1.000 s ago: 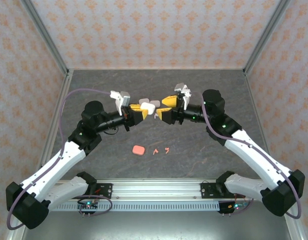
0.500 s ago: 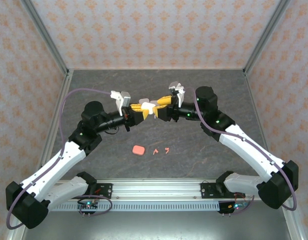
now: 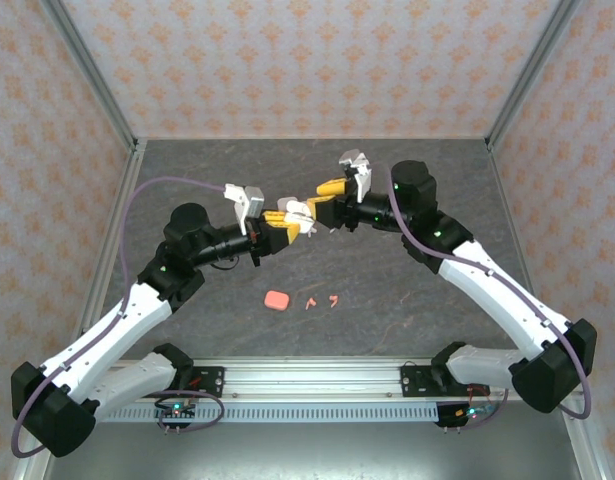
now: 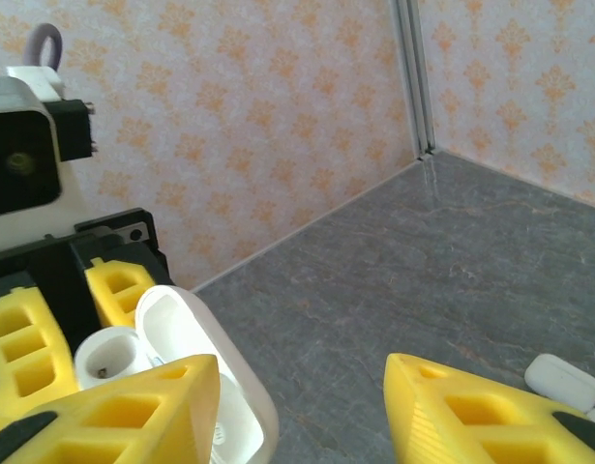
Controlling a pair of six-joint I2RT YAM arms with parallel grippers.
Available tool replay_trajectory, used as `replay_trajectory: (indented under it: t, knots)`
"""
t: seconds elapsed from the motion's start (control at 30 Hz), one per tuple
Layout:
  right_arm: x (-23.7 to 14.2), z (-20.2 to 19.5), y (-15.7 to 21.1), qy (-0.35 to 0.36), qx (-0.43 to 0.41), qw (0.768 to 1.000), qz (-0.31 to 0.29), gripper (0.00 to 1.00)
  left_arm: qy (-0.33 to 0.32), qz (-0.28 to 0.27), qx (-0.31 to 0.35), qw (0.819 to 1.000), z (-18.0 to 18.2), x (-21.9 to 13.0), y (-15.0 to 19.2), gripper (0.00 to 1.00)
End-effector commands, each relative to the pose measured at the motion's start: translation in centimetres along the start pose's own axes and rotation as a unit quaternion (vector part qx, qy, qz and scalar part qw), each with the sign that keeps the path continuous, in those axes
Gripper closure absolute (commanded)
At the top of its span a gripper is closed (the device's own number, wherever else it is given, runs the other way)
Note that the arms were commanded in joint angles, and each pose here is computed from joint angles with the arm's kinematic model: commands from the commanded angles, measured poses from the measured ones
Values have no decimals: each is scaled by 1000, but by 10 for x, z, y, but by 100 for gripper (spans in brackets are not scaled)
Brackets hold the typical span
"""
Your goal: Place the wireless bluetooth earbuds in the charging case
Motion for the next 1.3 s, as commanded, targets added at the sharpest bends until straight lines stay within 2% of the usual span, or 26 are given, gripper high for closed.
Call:
replay_trajectory:
  t: [0.0, 0.27, 0.6, 0.73, 0.93, 1.13, 1.27]
  knots:
    - [-7, 1, -15, 8, -12, 1000, -15, 52, 18, -12, 28, 999, -12, -4, -11, 94]
    - [-25, 0, -21, 45, -7, 999, -22, 51, 10, -9, 29, 999, -10, -4, -9, 94]
    - [-22, -47, 29, 156, 80, 983, 57, 50, 9, -4, 41, 999, -14, -13, -1, 95]
    - [-3, -68, 63, 177, 123, 969, 122, 52, 13, -5, 46, 999, -16, -16, 2, 95]
    - [39, -92, 108, 154, 169, 953, 198, 53, 20, -6, 52, 998, -22, -20, 2, 95]
    - [75, -131, 159, 182, 180, 923, 286, 58, 17, -9, 55, 998, -24, -23, 3, 95]
    - [94, -155, 189, 201, 183, 908, 320, 60, 14, -8, 53, 998, -24, -24, 4, 95]
Point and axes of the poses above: each hand's point on the last joint's axis, 136 mm out from that joint toward the fingers, its own x axis out along the fingers, its own z axis along the line the jaws close on, y = z × x, the point moved 3 cm from there along -x, back along the fingers, and after that the axes turned 4 degrees about -x, right-handed, at the moved point
